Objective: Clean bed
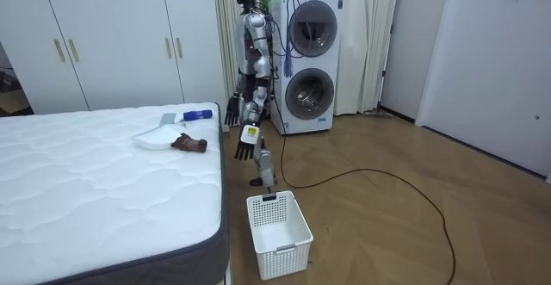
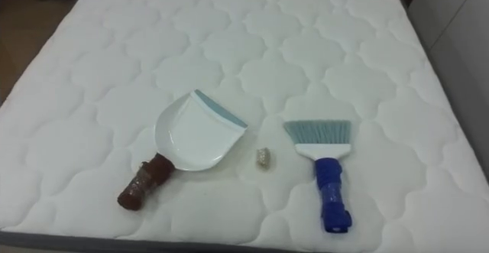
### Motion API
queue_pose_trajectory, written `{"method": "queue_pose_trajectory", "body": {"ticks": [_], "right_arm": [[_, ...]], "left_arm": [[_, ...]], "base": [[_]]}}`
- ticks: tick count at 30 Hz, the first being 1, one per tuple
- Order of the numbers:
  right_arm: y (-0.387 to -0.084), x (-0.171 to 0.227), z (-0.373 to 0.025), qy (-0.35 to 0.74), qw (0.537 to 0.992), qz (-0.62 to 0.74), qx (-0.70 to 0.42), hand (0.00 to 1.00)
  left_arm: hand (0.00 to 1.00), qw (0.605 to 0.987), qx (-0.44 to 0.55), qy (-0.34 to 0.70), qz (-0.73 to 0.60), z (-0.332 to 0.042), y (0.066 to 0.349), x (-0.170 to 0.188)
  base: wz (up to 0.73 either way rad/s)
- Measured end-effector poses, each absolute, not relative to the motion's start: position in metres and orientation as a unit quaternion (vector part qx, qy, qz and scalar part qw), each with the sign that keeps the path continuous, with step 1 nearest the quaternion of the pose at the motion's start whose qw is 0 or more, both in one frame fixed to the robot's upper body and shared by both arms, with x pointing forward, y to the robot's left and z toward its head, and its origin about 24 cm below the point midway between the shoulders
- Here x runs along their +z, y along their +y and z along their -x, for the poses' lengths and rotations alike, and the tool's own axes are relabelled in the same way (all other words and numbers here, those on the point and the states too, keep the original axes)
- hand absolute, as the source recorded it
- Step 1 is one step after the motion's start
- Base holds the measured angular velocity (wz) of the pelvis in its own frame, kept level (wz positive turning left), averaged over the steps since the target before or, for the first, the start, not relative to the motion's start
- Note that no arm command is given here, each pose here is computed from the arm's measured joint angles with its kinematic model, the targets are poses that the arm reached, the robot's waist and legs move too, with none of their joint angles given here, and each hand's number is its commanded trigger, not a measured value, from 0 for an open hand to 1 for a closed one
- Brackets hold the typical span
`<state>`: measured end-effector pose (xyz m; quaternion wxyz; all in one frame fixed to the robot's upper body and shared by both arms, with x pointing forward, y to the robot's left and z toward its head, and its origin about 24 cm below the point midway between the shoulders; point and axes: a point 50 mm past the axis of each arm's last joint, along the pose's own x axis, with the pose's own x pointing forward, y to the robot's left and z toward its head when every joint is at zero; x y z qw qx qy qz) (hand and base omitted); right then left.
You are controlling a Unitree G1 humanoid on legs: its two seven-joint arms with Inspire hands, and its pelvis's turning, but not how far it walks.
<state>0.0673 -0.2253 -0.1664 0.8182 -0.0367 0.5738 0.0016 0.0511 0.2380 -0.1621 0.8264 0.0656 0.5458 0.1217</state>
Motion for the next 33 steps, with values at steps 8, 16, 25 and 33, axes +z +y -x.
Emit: {"method": "queue_pose_trajectory", "body": {"ticks": [8,16,25,33], "right_arm": [[-0.228,-0.165,-0.069,0.564,0.824,0.054,0.008,0.00],[-0.231,-0.164,-0.070,0.558,0.827,0.068,0.017,0.00],[-0.230,-0.162,-0.076,0.546,0.834,0.073,0.024,0.00],[-0.227,-0.162,-0.079,0.542,0.837,0.069,0.030,0.00]], "left_arm": [[0.00,0.860,0.179,0.470,-0.080,-0.082,0.252,-0.146],[0.00,0.921,0.188,0.314,-0.134,-0.142,0.251,-0.106],[0.00,0.947,0.195,0.200,-0.159,-0.175,0.239,-0.072],[0.00,0.954,0.169,0.184,-0.165,-0.187,0.226,-0.069]], "base": [[0.05],[-0.01],[0.00],[-0.01]]}}
